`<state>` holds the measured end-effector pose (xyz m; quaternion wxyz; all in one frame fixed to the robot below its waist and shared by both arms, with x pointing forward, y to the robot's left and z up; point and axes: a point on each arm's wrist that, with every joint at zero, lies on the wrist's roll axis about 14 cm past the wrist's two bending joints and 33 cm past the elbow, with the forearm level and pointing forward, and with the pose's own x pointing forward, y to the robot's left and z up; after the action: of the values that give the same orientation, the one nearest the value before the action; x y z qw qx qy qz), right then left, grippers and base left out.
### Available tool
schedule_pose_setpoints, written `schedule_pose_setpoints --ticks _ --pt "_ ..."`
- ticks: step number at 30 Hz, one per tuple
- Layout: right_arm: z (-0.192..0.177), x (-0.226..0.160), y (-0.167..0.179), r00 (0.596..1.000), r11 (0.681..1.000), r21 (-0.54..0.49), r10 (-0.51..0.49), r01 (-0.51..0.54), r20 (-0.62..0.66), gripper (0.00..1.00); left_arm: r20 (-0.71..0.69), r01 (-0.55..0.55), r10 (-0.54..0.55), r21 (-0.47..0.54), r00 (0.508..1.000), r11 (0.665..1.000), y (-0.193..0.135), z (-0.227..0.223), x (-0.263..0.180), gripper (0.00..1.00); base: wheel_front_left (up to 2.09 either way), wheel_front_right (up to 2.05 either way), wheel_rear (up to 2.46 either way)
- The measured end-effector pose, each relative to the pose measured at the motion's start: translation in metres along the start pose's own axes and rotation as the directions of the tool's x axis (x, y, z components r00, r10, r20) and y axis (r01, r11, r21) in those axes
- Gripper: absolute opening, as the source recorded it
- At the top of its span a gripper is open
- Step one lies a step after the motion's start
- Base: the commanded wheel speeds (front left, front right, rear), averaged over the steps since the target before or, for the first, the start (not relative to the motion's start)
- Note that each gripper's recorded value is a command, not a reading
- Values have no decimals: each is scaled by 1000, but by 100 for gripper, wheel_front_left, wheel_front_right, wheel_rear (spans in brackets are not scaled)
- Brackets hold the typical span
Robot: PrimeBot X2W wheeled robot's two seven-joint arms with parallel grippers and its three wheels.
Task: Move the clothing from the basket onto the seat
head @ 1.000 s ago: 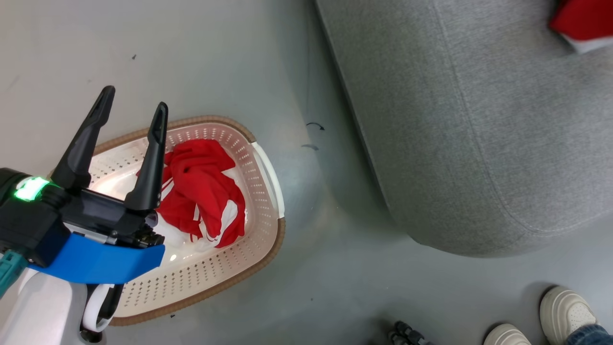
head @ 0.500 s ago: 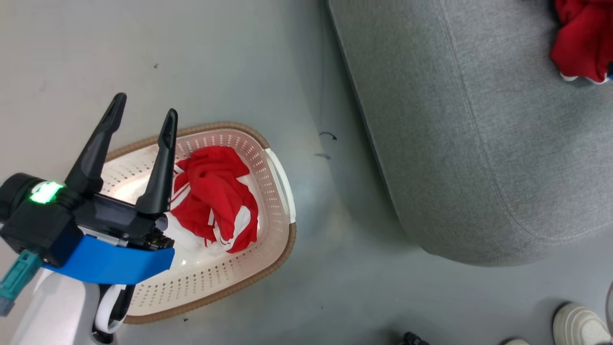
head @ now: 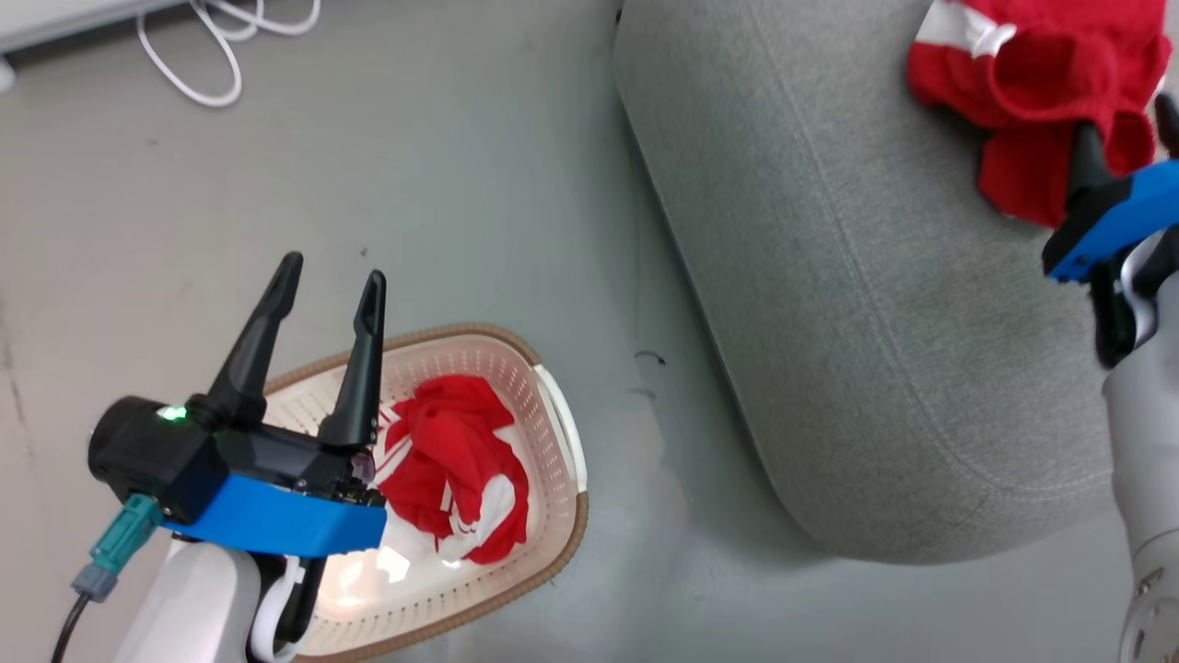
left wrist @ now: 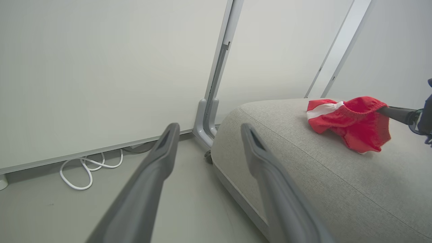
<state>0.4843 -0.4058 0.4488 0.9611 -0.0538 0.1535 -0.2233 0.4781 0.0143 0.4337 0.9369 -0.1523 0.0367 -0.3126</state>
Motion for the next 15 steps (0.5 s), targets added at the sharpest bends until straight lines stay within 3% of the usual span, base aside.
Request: schedule_pose_setpoints --ticks 15 --pt "-38 -70 8 991 995 30 96 -94 -94 100 58 -47 46 9 997 999 -29 38 -34 100 0 0 0"
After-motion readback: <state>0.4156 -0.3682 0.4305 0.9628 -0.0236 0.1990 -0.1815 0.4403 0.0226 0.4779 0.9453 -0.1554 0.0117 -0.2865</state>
